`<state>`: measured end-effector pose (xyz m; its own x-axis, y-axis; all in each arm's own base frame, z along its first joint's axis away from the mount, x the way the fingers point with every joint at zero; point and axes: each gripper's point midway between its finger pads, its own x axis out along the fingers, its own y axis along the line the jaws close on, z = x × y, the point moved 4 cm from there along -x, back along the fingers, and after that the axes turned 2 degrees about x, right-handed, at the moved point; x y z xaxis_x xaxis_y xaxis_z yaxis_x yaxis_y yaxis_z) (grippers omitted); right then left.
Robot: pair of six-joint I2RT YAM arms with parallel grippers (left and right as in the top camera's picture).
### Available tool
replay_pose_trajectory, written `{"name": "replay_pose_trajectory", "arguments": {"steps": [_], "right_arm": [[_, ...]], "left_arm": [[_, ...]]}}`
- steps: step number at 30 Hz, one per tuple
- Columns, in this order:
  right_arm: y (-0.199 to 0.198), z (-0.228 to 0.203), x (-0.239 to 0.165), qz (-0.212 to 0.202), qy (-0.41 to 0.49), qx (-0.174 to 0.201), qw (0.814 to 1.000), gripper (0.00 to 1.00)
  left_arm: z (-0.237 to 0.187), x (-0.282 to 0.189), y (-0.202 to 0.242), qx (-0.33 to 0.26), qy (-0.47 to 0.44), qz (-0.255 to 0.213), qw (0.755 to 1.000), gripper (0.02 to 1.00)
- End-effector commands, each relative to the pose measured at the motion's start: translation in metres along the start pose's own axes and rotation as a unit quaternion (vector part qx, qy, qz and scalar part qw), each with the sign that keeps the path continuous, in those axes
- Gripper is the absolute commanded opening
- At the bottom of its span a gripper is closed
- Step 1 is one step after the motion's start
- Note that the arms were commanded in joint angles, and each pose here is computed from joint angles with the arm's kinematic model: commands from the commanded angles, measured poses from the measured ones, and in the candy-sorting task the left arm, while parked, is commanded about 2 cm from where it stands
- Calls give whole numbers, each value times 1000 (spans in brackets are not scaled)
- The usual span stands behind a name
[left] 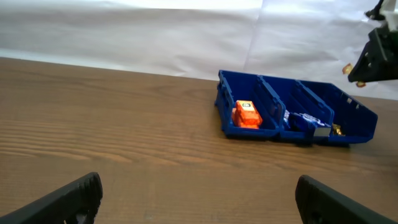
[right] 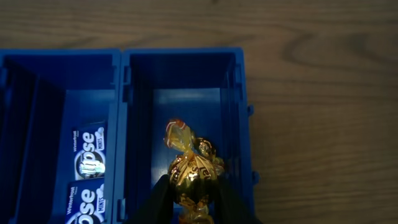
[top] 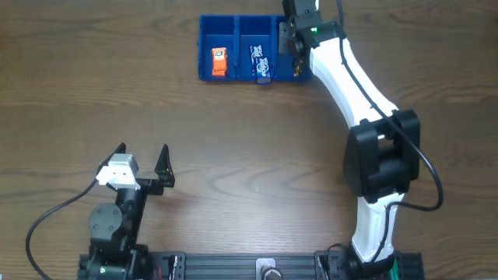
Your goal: Sort Candies Into Trays
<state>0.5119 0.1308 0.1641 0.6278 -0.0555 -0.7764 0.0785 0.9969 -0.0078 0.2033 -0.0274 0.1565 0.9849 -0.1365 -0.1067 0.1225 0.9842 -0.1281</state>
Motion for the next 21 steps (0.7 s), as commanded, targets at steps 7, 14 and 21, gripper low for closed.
{"name": "replay_pose_trajectory", "arguments": {"steps": [7, 14, 21], "right_arm": [[2, 17, 0, 8, -30, 13, 999, 869], [-36, 41, -89, -5, -82, -3, 997, 1000], [-135, 7, -207, -44, -193, 47, 979, 1000]], "left_arm": [[-14, 1, 1, 6, 25, 0, 1000, 998], [-14, 1, 1, 6, 25, 0, 1000, 996], [-14, 1, 1, 6, 25, 0, 1000, 998]]}}
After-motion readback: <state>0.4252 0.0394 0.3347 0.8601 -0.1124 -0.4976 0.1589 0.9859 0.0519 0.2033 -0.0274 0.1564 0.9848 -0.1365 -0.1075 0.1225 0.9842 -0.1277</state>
